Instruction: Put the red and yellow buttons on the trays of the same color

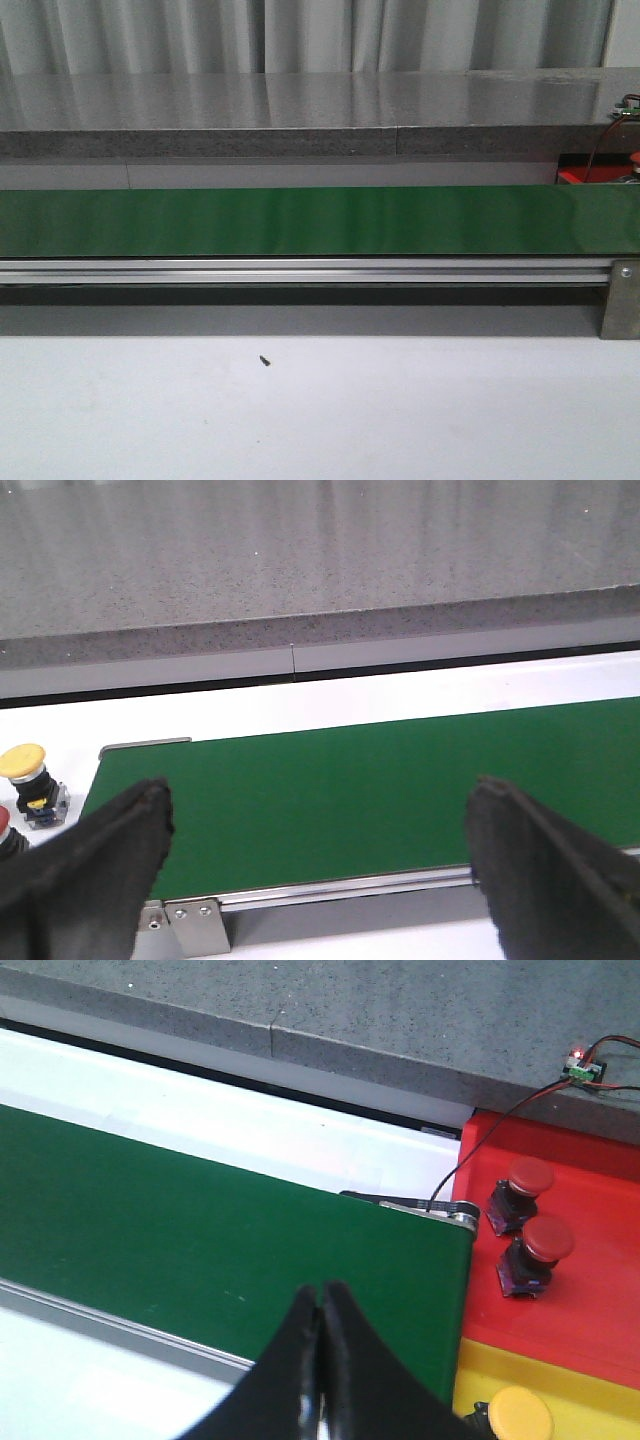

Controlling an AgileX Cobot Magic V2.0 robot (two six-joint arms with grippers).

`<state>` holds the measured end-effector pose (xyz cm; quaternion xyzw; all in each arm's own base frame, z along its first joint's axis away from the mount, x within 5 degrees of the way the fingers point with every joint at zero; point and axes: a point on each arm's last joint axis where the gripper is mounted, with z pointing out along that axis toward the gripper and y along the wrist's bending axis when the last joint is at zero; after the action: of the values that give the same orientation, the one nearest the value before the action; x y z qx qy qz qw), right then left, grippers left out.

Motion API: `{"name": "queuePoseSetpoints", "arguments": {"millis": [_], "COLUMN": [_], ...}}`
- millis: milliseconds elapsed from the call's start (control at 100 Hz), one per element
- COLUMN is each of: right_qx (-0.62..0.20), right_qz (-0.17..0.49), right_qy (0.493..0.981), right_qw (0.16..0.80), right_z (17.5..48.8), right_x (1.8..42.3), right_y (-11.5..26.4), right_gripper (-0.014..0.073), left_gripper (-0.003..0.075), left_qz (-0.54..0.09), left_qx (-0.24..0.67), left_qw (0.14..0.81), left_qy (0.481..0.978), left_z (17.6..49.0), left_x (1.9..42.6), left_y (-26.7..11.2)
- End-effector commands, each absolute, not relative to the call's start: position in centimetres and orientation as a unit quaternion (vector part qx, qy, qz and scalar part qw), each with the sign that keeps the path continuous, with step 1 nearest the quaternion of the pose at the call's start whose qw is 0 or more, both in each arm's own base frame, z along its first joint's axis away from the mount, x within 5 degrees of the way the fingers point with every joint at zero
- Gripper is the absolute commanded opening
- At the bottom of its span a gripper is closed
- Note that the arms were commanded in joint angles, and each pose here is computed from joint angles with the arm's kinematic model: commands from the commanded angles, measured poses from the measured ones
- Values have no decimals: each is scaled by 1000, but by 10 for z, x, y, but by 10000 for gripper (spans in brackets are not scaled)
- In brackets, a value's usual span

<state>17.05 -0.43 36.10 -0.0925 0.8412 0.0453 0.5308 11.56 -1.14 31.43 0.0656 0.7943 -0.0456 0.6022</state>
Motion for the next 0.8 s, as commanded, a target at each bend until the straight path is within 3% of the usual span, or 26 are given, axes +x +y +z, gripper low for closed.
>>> {"name": "queuePoseSetpoints", "arguments": {"millis": [0,170,340,550,790], "right_qx": [-84,-84,-84,-84,-84], "right_qz": [43,43,43,43,43], "right_qy": [821,821,821,821,821], "right_qw": [562,562,562,562,562], "right_z": [375,375,375,375,375], "right_x": [172,172,172,172,172], "right_y": [-5,-5,-5,-5,-5], "right_gripper": [-68,-68,-68,-68,-68], "left_gripper": [639,639,639,639,639], "left_qz": [-56,-75,-70,-41,-8], "left_qx": [39,0,-30,-65,-109], "left_qw": [636,642,634,604,529], "left_qy": [769,763,769,793,841], "left_z": [329,338,370,409,412], "left_x": [117,121,142,188,248], "left_y": [-10,-8,0,19,64]}}
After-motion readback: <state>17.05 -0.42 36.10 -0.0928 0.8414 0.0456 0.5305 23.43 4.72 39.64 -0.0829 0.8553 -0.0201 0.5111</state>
